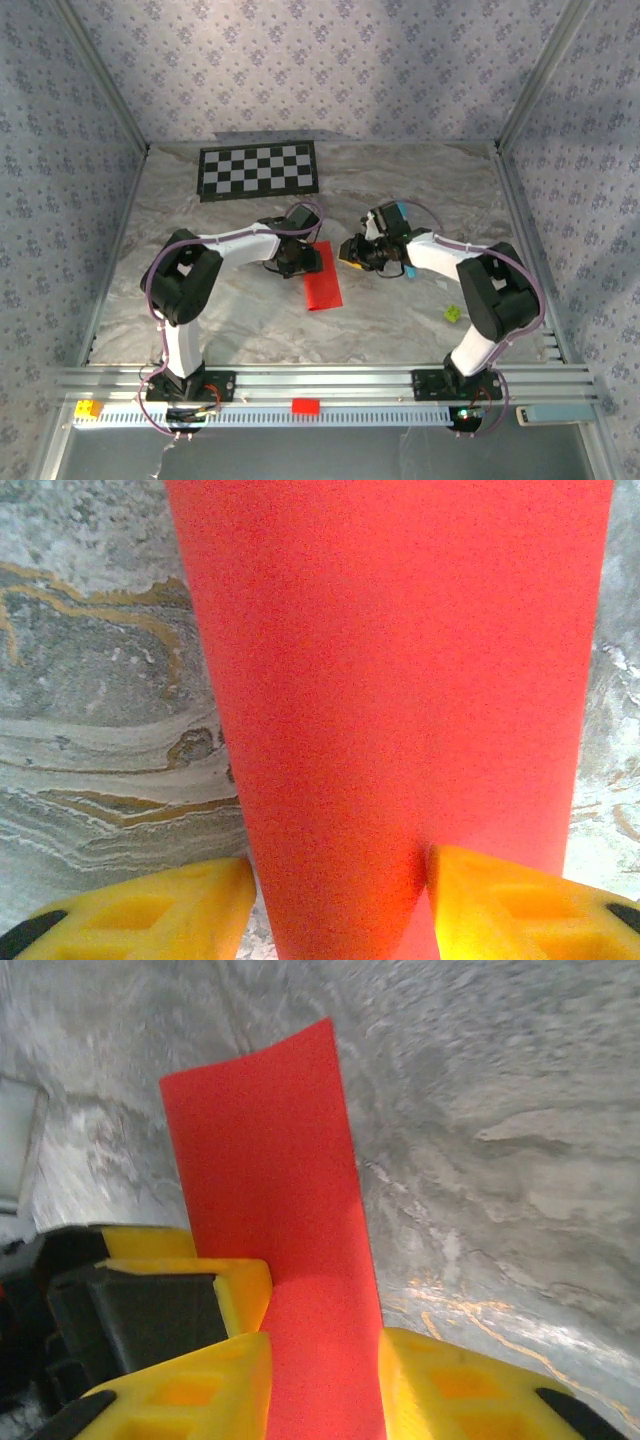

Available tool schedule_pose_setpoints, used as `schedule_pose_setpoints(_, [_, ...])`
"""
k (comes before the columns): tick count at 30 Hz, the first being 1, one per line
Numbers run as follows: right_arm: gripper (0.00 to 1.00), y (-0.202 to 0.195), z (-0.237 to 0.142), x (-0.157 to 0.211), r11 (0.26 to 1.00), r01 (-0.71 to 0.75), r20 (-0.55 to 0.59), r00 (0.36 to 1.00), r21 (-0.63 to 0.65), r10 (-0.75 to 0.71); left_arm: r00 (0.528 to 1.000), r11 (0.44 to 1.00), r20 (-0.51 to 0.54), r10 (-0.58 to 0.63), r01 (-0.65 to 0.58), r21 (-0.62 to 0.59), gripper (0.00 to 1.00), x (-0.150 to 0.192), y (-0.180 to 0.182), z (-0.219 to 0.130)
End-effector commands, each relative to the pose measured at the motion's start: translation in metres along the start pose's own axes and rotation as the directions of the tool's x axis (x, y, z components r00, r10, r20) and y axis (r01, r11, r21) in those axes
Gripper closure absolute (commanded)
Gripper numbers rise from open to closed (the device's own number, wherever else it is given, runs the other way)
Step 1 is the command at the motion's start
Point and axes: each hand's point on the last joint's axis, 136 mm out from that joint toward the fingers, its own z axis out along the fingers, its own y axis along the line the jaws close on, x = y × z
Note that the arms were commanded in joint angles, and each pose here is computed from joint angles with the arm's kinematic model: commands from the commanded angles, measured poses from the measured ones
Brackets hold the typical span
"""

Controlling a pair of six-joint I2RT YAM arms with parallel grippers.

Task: Fold a paper plane with a square sheet of paper (pick it up from the middle)
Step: Hold the square sheet of paper at the center of the table.

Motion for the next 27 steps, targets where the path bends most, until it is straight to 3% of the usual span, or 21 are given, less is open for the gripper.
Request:
schedule_pose_setpoints(1, [0.76, 0.010, 0.008, 0.005, 1.000, 0.016, -0.050, 0.999, -0.024, -0.017, 0.998, 0.991, -0.059, -0.001, -0.007, -0.134, 0.48, 0.017, 0.036, 0.033])
schedule_pose_setpoints(12, [0.94, 0.011, 0.023, 0.014, 0.999, 0.031, -0.124, 0.992, -0.016, -0.033, 0.998, 0.991, -0.061, 0.001, -0.009, -0.133, 0.48, 0.018, 0.035, 0.034])
schedule_pose_setpoints(27, [0.98, 0.012, 0.045, 0.020, 0.998, 0.061, -0.174, 0.983, 0.012, -0.058, 0.997, 0.991, -0.071, 0.002, -0.012, -0.135, 0.48, 0.021, 0.036, 0.037])
